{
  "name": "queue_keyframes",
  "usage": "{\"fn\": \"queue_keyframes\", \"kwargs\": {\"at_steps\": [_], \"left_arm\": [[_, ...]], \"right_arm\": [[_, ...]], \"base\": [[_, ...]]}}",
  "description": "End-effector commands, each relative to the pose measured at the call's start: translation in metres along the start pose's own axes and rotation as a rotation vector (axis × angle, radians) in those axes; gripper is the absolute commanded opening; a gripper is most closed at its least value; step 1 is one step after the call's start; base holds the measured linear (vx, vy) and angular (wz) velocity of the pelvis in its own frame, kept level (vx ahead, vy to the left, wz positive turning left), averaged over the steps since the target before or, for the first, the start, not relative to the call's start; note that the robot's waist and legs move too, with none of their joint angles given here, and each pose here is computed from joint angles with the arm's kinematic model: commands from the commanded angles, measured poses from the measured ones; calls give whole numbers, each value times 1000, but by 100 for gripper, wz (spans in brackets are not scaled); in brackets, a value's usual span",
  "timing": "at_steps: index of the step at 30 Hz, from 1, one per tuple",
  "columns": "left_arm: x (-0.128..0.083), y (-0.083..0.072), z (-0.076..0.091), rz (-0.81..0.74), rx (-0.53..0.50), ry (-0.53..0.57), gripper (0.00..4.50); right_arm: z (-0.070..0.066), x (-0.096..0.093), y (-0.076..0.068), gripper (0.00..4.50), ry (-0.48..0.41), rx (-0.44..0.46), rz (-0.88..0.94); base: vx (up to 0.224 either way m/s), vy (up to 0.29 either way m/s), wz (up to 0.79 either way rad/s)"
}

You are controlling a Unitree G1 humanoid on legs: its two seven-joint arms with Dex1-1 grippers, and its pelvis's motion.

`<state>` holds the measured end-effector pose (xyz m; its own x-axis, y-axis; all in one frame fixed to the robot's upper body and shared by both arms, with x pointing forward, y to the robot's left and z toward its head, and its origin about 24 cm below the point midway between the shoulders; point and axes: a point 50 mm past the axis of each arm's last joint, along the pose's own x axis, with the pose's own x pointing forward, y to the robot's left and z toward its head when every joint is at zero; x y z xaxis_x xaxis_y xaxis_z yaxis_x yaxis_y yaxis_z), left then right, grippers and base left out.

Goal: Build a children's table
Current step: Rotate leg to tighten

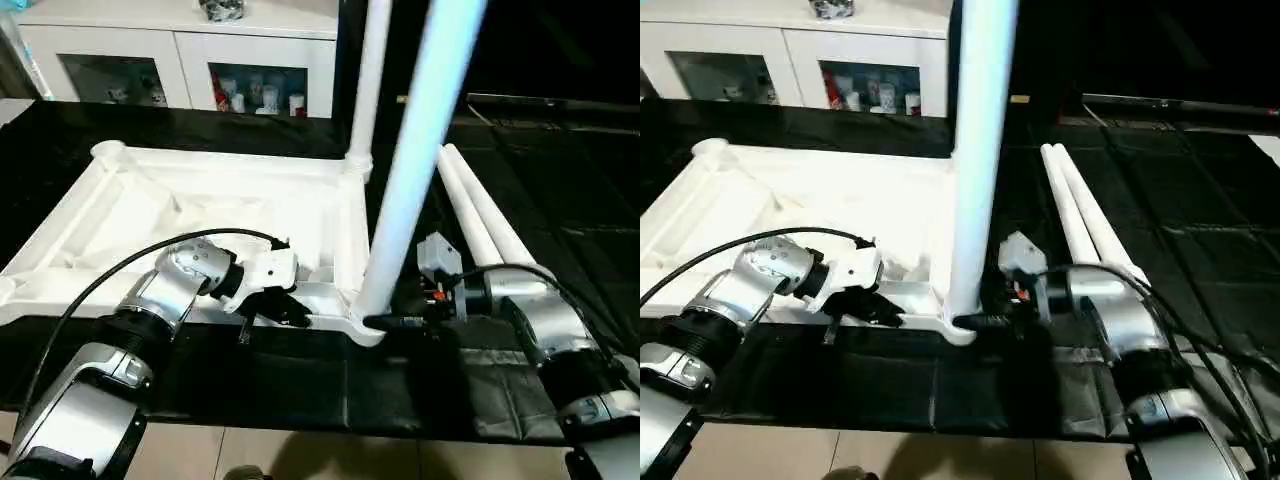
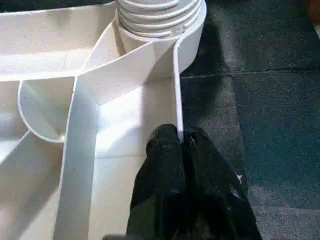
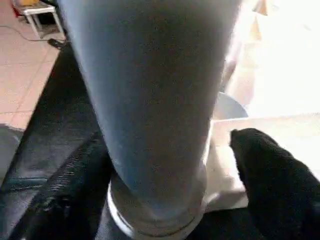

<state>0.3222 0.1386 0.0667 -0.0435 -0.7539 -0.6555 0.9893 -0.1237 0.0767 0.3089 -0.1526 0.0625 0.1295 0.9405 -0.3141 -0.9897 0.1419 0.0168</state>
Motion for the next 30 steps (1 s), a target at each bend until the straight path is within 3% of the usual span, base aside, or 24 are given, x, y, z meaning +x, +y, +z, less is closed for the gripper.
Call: {"fn": "queue_keyframes", "kwargs": {"at_steps": [1, 2, 15, 24, 30], "left_arm": [[8, -6, 0, -83, 34, 36, 0], [8, -6, 0, -84, 35, 36, 0], [9, -6, -1, -89, 37, 35, 0], [10, -7, -3, -90, 19, 30, 0], [17, 1, -3, 39, -98, -17, 0]], "right_arm": [[1, 2, 2, 373, 4, -13, 27], [0, 3, 3, 350, 6, -13, 33], [-7, 7, 7, 255, 24, 3, 60], [-11, 10, 12, 246, 23, 36, 91], [-17, 20, 15, 242, -42, 111, -1]], "base": [[0, 0, 0], [0, 0, 0], [0, 0, 0], [0, 0, 0], [0, 0, 0]]}}
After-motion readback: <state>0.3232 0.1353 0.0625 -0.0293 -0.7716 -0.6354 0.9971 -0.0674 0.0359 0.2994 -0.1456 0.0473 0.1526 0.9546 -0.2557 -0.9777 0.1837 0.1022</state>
